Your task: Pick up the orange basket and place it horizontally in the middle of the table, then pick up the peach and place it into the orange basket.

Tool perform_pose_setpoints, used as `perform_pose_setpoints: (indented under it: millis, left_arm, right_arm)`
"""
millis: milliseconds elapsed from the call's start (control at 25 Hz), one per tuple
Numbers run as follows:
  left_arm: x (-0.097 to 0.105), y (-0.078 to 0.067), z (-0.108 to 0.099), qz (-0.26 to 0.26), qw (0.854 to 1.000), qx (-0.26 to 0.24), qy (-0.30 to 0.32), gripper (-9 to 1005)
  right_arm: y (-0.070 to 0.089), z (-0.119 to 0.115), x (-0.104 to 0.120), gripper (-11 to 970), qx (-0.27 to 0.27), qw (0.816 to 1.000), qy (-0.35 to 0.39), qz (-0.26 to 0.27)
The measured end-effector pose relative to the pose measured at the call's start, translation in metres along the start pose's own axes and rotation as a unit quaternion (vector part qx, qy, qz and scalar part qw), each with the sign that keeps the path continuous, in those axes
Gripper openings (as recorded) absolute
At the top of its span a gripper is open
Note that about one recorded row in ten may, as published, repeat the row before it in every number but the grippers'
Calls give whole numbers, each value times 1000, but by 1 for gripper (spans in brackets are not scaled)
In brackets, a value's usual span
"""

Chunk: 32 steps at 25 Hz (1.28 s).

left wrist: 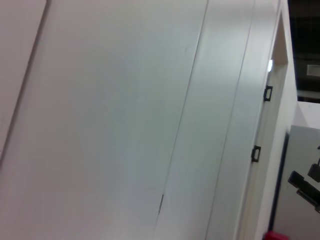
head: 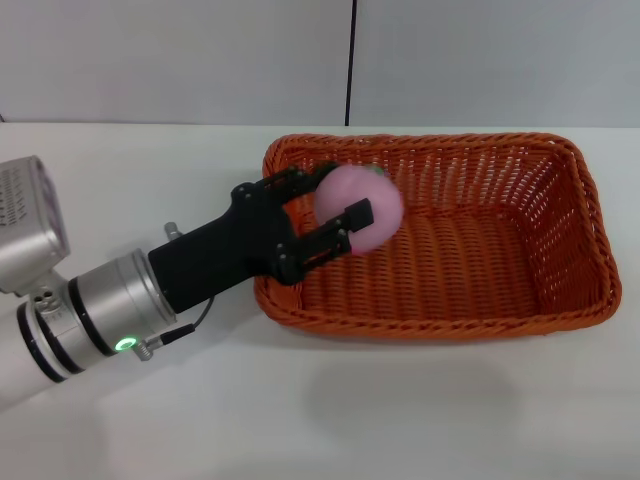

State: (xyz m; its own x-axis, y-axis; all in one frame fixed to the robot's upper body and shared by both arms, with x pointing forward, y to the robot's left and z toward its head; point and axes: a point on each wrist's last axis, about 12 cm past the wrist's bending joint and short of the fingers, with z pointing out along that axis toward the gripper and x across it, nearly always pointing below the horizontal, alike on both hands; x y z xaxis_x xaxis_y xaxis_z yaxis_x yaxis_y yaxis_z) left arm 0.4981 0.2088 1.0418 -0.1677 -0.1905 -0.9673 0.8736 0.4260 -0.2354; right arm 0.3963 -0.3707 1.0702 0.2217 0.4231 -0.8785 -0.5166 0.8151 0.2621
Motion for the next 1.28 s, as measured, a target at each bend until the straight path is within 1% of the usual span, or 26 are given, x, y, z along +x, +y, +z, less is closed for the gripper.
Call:
perform_pose_setpoints:
  millis: [80, 120, 200, 280, 320, 440, 480, 520, 560, 600, 680, 760, 800, 880, 1000, 1120, 1160, 1200, 1240, 1280]
  left_arm:
    - [1, 0, -8, 1, 1000, -8, -3, 529]
    - [1, 0, -8, 1, 1000, -8, -3, 577]
    - [2, 0, -13, 3, 1000, -15, -3, 673]
    - [5, 0, -25, 7, 1000, -30, -1, 769]
    - [5, 0, -25, 7, 1000, -30, -1, 778]
    - [6, 2, -41, 11, 998, -64, -11, 803]
    - [5, 4, -58, 15, 994, -109, -29, 812]
    - [5, 4, -58, 15, 994, -109, -29, 820]
    - [4, 6, -66, 20, 991, -130, -38, 829]
    - [5, 6, -77, 28, 986, -160, -49, 829]
    - [5, 6, -91, 46, 976, -201, -63, 829]
    - [7, 3, -109, 67, 962, -253, -80, 829]
    - [7, 2, -113, 71, 957, -268, -84, 829]
    - [11, -3, -126, 84, 942, -310, -97, 829]
    - [14, -9, -136, 92, 926, -348, -110, 829]
    - [16, -12, -142, 105, 912, -380, -115, 829]
    - [17, -13, -143, 112, 908, -387, -114, 829]
    - [17, -13, -143, 112, 908, -387, -114, 829]
    - [19, -15, -143, 128, 904, -394, -107, 829]
    - [19, -15, -142, 132, 903, -395, -105, 829]
  right_arm:
    - [-2, -3, -2, 574, 12, 1000, -6, -2]
    - [-2, -3, -2, 574, 12, 1000, -6, -2]
    - [-4, -7, -2, 574, 30, 999, -14, -3]
    - [-5, -12, -1, 574, 53, 998, -24, -10]
    - [-5, -14, -1, 574, 63, 998, -27, -15]
    - [-5, -23, 3, 574, 103, 993, -40, -32]
    - [-4, -29, 6, 575, 130, 989, -47, -43]
    - [-4, -29, 6, 575, 130, 989, -47, -43]
    - [-4, -32, 7, 575, 144, 987, -50, -49]
    - [-3, -35, 8, 575, 156, 985, -53, -54]
    - [-2, -40, 11, 575, 187, 978, -61, -64]
    - [-1, -44, 14, 575, 218, 971, -70, -74]
    - [-1, -45, 16, 575, 230, 967, -73, -78]
    - [-1, -47, 19, 575, 255, 960, -78, -83]
    - [-2, -48, 22, 574, 283, 952, -81, -89]
    - [-4, -45, 24, 574, 298, 946, -82, -94]
    - [-5, -45, 25, 574, 302, 945, -81, -97]
    - [-5, -44, 25, 575, 305, 944, -81, -101]
    - [-6, -44, 26, 575, 309, 942, -82, -105]
    - [-6, -43, 26, 575, 313, 940, -84, -108]
